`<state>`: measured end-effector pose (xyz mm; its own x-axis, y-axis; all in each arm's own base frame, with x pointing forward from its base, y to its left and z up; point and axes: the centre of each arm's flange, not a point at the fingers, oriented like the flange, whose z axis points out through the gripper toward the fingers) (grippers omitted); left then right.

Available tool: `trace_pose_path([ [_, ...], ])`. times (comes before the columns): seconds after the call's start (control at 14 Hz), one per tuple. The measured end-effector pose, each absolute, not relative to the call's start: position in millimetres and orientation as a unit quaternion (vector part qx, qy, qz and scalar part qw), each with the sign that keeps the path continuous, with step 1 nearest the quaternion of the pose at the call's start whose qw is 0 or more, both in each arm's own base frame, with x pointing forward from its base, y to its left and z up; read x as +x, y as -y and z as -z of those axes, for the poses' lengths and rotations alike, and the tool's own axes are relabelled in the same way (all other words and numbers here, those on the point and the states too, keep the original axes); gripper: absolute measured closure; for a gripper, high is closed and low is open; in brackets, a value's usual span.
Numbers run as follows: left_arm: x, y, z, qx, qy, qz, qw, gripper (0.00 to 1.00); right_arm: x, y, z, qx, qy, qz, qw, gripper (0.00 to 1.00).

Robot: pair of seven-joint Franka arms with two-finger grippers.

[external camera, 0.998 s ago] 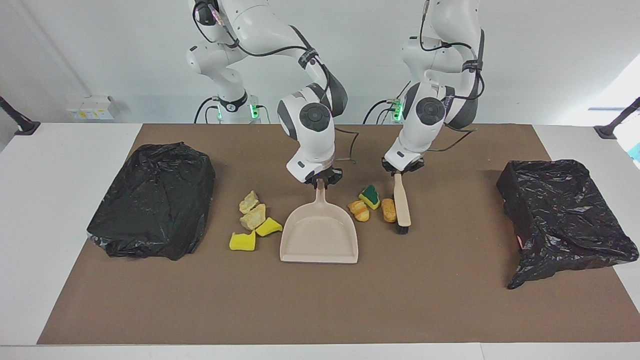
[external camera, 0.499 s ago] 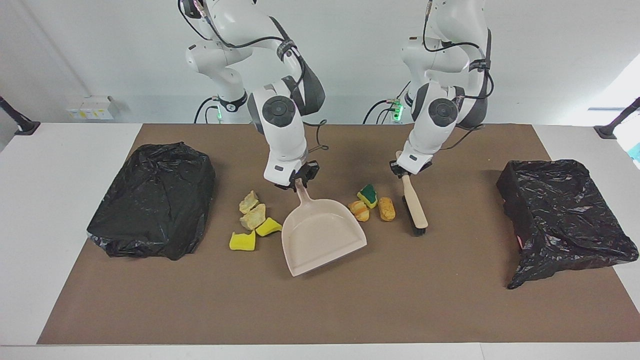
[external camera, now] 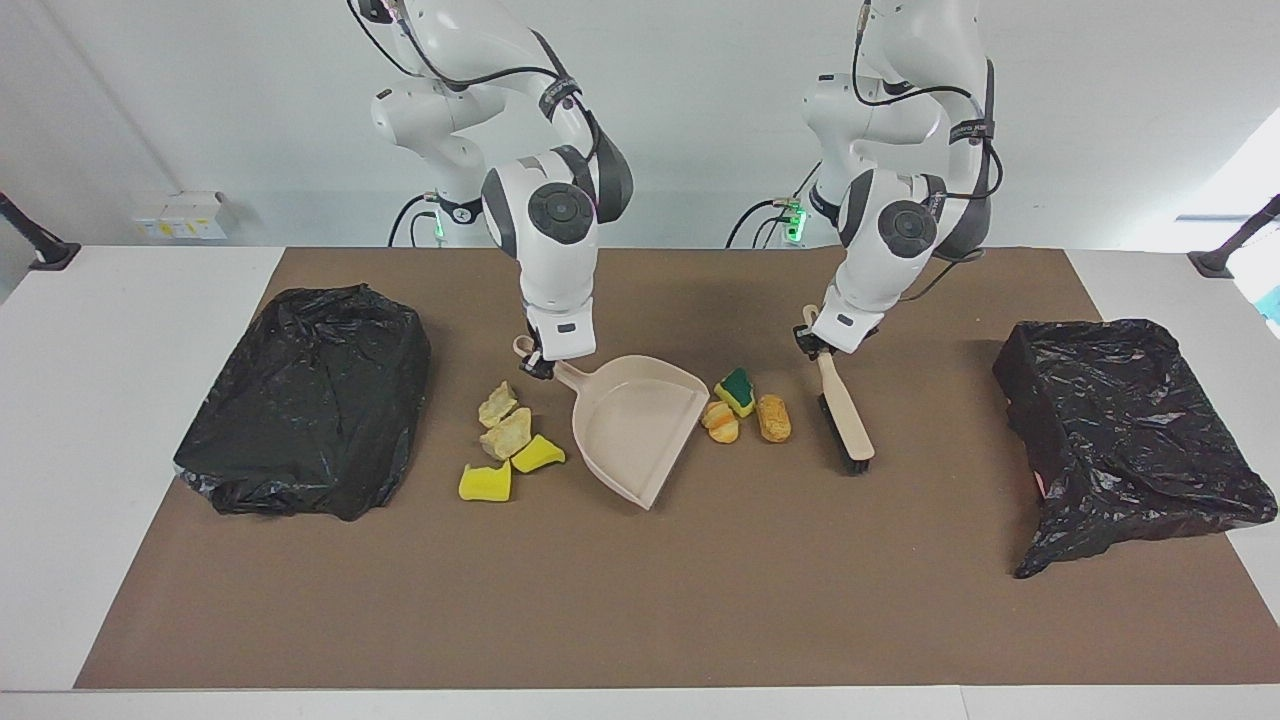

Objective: Sweep and dump trash in bin

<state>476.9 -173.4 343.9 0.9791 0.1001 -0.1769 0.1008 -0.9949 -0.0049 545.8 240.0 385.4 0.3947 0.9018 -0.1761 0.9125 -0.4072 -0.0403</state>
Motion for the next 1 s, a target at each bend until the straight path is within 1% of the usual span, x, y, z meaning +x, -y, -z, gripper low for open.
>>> trace_pose_path([
  [0.21,474.2,178.5,-342.9,0.995,-0.045,0.090,0.001,0.74,544.2,-232.5,-377.1,0.797,-0.596,0.090,0.024,0.69],
  [0.57,464.5,199.6,-341.4,0.995,-0.030,0.092,-0.002,0.74,530.9,-252.4,-361.5,0.776,-0.624,0.080,0.025,0.69],
  [0.86,442.1,240.0,-337.0,0.995,-0.032,0.099,0.004,0.74,522.4,-265.5,-355.1,0.779,-0.622,0.079,0.027,0.69],
  [1.0,430.8,264.7,-338.5,0.993,-0.046,0.103,0.027,0.74,520.9,-268.5,-354.4,0.779,-0.621,0.079,0.028,0.69],
])
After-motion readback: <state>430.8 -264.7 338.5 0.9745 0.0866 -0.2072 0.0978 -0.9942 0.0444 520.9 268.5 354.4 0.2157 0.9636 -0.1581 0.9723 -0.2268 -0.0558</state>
